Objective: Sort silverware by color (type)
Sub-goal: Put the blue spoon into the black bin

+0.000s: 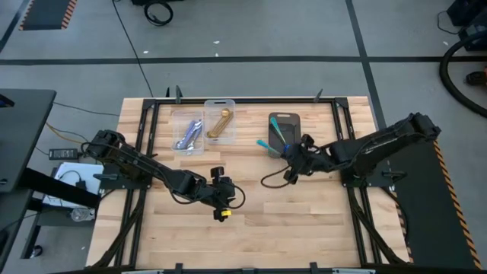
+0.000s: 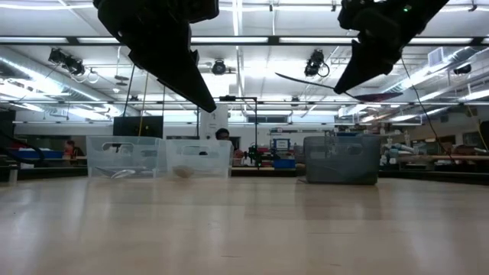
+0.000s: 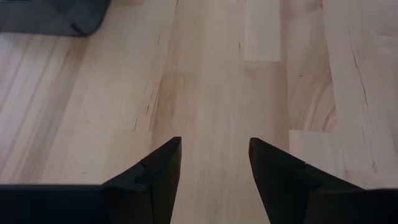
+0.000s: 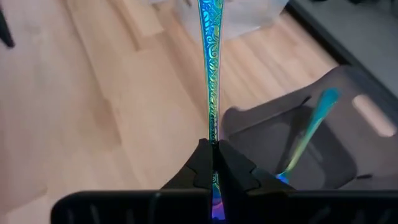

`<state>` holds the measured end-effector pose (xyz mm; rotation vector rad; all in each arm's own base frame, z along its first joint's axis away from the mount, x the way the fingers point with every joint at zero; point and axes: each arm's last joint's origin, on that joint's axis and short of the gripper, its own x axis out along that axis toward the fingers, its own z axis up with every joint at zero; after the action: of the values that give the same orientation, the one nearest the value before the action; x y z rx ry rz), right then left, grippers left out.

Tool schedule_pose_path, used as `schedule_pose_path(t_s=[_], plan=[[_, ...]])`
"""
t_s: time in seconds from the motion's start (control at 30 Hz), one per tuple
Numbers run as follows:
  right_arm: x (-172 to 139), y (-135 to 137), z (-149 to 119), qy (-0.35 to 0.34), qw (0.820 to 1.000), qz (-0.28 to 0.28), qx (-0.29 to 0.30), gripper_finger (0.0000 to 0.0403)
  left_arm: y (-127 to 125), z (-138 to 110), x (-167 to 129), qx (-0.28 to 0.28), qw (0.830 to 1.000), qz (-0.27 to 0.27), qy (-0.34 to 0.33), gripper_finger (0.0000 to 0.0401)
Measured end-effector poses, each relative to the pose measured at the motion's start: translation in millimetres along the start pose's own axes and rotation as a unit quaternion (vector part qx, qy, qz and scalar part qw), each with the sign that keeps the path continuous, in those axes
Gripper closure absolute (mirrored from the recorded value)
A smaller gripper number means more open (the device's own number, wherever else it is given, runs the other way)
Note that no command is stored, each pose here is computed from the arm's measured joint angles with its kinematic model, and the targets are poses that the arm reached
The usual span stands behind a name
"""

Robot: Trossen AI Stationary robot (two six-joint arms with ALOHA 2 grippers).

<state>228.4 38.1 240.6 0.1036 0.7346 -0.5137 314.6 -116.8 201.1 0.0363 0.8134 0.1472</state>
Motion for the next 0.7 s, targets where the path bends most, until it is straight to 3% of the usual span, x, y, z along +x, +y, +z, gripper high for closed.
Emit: schedule_pose_path(t_s=[0.37, 0.7], plan=[[13, -37, 19, -0.012, 0.998, -0.054, 0.004, 0.0391, 0, 0, 0, 0.013, 1.0, 0.0, -0.002, 0.0205], [32, -76, 29, -0.02, 0.992, -0.091, 0.08, 0.0389, 0, 0, 0, 0.018, 1.0, 0.0, -0.001, 0.0205]])
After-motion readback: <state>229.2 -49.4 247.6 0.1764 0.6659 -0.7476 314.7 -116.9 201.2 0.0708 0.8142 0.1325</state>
